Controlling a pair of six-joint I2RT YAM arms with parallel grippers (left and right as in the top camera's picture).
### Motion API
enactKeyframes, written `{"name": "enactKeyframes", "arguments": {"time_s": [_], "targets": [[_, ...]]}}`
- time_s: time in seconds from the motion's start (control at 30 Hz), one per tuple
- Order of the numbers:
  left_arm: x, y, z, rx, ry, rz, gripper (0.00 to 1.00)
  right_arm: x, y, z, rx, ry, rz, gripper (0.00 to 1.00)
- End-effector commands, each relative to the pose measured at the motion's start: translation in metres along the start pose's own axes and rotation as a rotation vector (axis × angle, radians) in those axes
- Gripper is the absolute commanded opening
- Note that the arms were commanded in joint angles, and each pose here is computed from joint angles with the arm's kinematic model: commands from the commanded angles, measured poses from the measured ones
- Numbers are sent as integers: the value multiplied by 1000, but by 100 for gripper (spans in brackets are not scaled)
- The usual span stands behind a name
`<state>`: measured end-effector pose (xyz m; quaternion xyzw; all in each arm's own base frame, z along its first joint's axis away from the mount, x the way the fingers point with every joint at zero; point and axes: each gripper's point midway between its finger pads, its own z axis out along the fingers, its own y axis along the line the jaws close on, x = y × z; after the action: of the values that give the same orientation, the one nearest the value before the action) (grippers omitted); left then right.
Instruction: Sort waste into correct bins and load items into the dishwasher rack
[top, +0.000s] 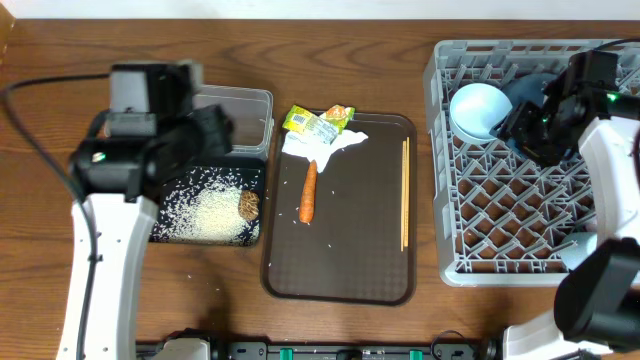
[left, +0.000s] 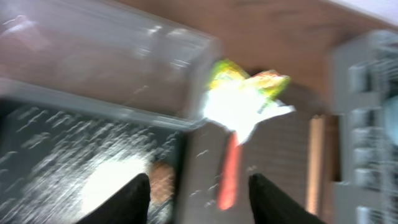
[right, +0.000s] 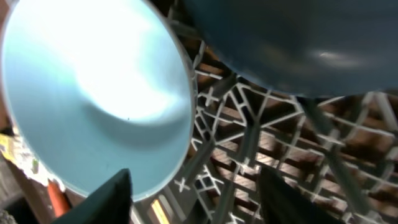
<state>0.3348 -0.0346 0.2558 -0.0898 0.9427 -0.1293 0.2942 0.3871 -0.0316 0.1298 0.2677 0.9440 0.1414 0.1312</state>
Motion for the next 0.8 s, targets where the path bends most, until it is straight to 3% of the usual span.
{"name": "enactKeyframes", "arguments": {"time_s": [0.0,0.13,0.17,0.2,0.23,0.47,0.77], "targets": [[5,42,-13,-179,1,14,64,5,7,13,-25,45,49,48],[19,64,-18,-259,57,-24,68,-1,3,25,-7,42,49,39],[20,66,-19,-263,62,-29,68,-3,2,27,-7,37,47,29],[20,67,-19,-263,60,-32,71,-3,2,27,-7,36,47,10],[20,67,-19,-264,61,-32,98,-3,3,27,-8,35,46,1],[20,67,-19,-264,61,-32,98,-13,12,-15,35,-104,-86,1],[20,67,-19,-263,60,-33,98,-12,24,-123,413,-543,-262,1]]}}
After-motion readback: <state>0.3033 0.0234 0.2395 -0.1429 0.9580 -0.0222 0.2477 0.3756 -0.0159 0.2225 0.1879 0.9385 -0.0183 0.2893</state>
